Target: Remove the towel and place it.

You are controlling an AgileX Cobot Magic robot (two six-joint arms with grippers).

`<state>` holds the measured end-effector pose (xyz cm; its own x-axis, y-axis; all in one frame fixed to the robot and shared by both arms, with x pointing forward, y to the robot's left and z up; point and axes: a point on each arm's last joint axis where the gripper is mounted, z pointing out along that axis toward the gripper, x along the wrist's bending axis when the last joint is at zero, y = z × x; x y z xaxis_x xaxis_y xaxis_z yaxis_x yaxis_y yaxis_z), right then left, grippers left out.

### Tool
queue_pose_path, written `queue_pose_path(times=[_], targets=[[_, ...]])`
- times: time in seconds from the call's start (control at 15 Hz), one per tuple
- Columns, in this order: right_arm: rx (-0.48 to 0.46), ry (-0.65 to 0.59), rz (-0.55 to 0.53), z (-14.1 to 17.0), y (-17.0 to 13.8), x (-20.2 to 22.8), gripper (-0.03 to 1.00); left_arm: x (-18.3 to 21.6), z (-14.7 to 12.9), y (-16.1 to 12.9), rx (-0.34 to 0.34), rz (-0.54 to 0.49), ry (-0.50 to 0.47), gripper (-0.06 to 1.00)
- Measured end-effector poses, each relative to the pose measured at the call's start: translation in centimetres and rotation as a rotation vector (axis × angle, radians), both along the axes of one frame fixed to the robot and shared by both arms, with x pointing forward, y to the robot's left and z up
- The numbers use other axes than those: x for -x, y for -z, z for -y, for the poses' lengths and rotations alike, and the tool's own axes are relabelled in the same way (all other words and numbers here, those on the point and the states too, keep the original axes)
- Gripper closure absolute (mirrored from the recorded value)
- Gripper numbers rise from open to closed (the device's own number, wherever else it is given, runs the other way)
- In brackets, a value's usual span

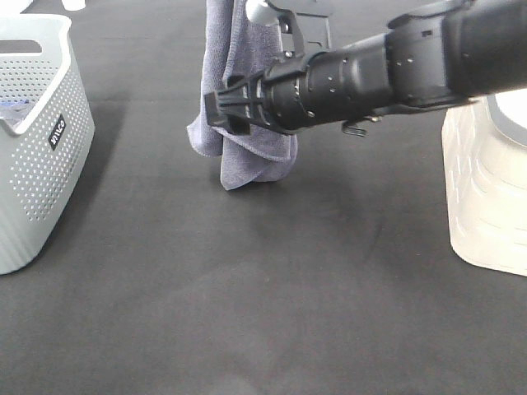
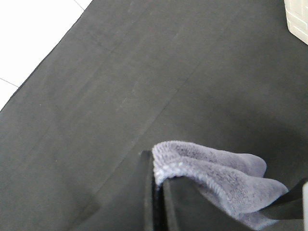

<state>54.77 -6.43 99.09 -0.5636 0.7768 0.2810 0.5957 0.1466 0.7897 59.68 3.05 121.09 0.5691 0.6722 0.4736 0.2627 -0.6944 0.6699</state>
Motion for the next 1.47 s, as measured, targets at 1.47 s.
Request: queue_pose_path(times=[1.47], targets=[[0.184,0.26,-0.022,2.0,3.2,-1.8,0.37,-0.2,0.6,0.8,0.039,-0.04,0.005,0.94]])
